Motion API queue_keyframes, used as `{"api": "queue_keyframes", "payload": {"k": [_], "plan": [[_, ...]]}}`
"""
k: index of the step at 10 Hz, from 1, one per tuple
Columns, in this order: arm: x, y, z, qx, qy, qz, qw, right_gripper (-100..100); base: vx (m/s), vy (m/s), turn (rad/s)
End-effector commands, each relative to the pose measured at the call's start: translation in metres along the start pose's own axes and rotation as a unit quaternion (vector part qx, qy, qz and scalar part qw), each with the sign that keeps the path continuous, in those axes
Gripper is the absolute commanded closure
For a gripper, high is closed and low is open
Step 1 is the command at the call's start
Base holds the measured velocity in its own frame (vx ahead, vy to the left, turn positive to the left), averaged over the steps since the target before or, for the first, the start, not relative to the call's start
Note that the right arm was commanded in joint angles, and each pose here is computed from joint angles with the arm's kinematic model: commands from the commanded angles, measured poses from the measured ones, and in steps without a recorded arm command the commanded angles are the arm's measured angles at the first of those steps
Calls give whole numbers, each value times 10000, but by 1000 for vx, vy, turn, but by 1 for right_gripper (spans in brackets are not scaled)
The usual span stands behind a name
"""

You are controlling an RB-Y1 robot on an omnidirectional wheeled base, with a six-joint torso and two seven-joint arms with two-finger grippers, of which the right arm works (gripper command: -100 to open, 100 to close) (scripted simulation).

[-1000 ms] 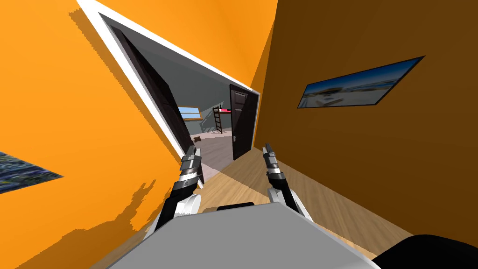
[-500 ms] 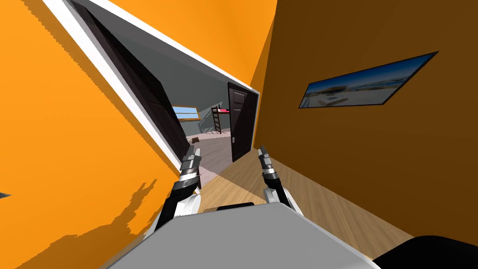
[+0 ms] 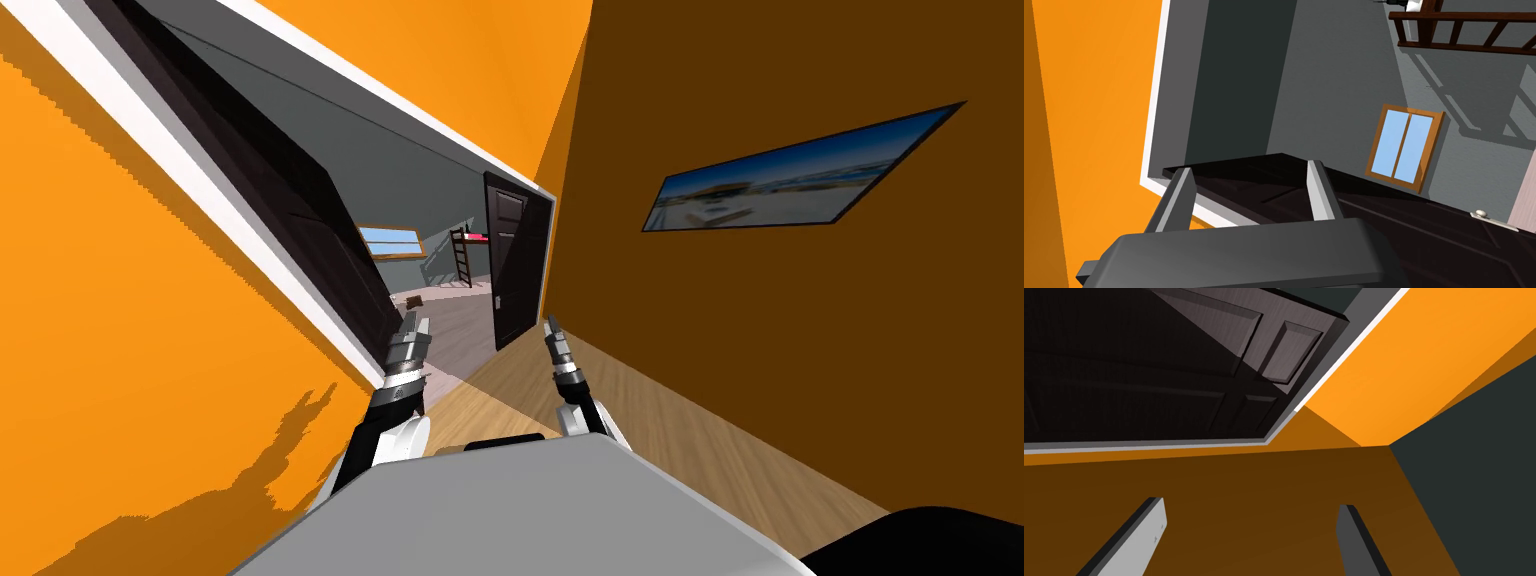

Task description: Push the door open

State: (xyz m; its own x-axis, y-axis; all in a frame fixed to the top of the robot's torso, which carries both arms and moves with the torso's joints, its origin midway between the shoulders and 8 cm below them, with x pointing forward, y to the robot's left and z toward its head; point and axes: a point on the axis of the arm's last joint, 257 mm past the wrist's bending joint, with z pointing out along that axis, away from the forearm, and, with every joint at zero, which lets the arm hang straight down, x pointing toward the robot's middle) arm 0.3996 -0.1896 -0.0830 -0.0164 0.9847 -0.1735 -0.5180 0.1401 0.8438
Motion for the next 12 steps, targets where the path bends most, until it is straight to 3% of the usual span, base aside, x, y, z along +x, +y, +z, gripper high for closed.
{"api": "queue_keyframes", "payload": {"k": [1, 6, 12], "plan": [[95, -97, 0, 55, 91, 101, 9999, -100, 123, -36, -26], [417, -336, -46, 223, 380, 394, 9983, -100, 97, -19, -23], [835, -613, -142, 445, 754, 735, 9934, -100, 103, -17, -27]]}}
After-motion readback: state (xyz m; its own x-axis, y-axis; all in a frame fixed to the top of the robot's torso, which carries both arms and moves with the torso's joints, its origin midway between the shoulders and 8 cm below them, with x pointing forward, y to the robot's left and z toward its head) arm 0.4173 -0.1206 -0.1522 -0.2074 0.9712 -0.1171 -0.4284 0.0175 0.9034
